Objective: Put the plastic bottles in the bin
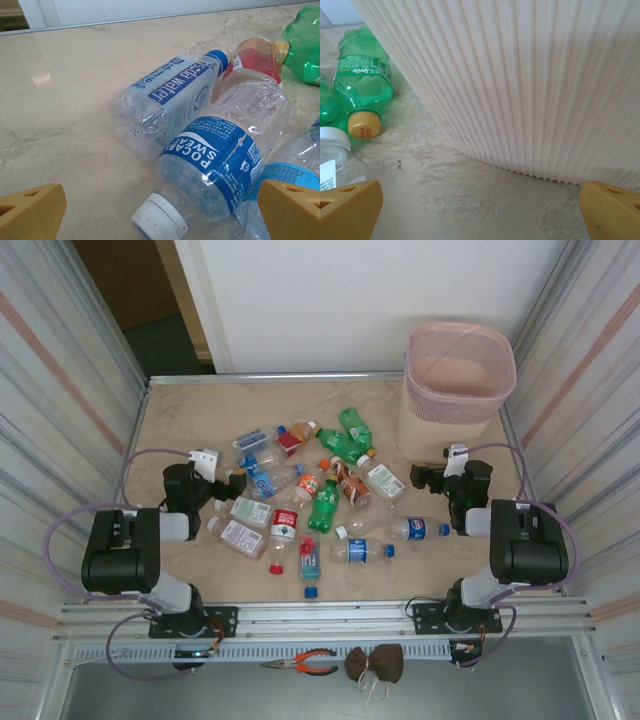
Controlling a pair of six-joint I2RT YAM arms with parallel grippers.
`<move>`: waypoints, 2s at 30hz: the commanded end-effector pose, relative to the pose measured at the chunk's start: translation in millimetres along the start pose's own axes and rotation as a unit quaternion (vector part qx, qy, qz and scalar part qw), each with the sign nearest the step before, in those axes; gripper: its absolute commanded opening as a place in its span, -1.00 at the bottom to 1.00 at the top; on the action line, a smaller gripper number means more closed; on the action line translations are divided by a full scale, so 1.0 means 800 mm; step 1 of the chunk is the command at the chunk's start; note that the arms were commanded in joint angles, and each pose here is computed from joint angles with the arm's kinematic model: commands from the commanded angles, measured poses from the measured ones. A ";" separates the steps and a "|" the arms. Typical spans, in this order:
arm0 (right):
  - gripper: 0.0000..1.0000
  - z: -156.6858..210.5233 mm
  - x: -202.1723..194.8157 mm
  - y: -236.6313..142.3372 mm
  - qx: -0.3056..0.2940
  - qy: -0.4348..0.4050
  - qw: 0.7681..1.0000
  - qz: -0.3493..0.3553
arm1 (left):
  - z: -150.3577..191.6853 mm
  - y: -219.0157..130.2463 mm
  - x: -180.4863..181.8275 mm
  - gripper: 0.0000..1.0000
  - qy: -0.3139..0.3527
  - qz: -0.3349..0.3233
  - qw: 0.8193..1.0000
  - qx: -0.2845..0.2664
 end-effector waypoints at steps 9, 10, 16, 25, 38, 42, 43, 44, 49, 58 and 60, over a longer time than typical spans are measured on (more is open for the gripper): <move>0.98 -0.002 0.002 -0.002 -0.008 -0.012 1.000 -0.011 | -0.005 -0.001 0.004 0.97 0.007 -0.015 1.000 -0.009; 0.98 -0.002 0.002 -0.002 -0.008 -0.012 1.000 -0.011 | -0.006 -0.001 0.005 0.97 0.007 -0.015 1.000 -0.009; 0.98 -0.002 0.002 -0.002 -0.008 -0.012 1.000 -0.011 | -0.005 -0.002 0.006 0.97 0.007 -0.016 1.000 -0.009; 0.98 -0.002 0.002 -0.002 -0.008 -0.012 1.000 -0.011 | -0.005 -0.001 0.006 0.97 0.005 -0.015 1.000 -0.008; 0.98 -0.004 -0.001 -0.003 -0.012 -0.005 1.000 -0.008 | -0.003 -0.001 0.017 0.97 -0.013 -0.050 0.999 0.005; 0.98 -0.008 0.001 -0.004 -0.013 -0.008 1.000 -0.002 | -0.008 -0.004 0.022 0.97 -0.020 -0.058 0.998 0.008; 0.98 -0.007 0.002 -0.004 -0.011 -0.011 1.000 -0.001 | -0.011 -0.005 0.021 0.97 -0.017 -0.054 0.998 0.006; 0.98 -0.006 0.003 -0.005 -0.013 -0.012 1.000 0.001 | -0.013 -0.006 0.021 0.97 -0.017 -0.055 0.998 0.006; 0.98 -0.007 0.004 -0.009 -0.023 -0.016 1.000 0.012 | -0.023 -0.014 0.024 0.97 -0.021 -0.066 0.998 0.010; 0.98 -0.027 0.015 -0.026 -0.008 -0.007 1.000 0.025 | -0.042 -0.036 0.026 0.97 -0.036 -0.115 0.992 0.026; 0.98 -0.029 0.018 -0.030 0.008 0.003 0.999 0.033 | -0.049 -0.038 0.024 0.97 -0.051 -0.115 0.992 0.033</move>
Point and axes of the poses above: each hand's point on the last joint's axis, 136 mm out from that joint toward the fingers, its own y axis out along the fingers, its own x axis along the line the jaws close on, z = x × y, the point moved 7 cm from there along -y, back along the fingers, and after that the axes turned 13 degrees about y, right-handed, at the moved point
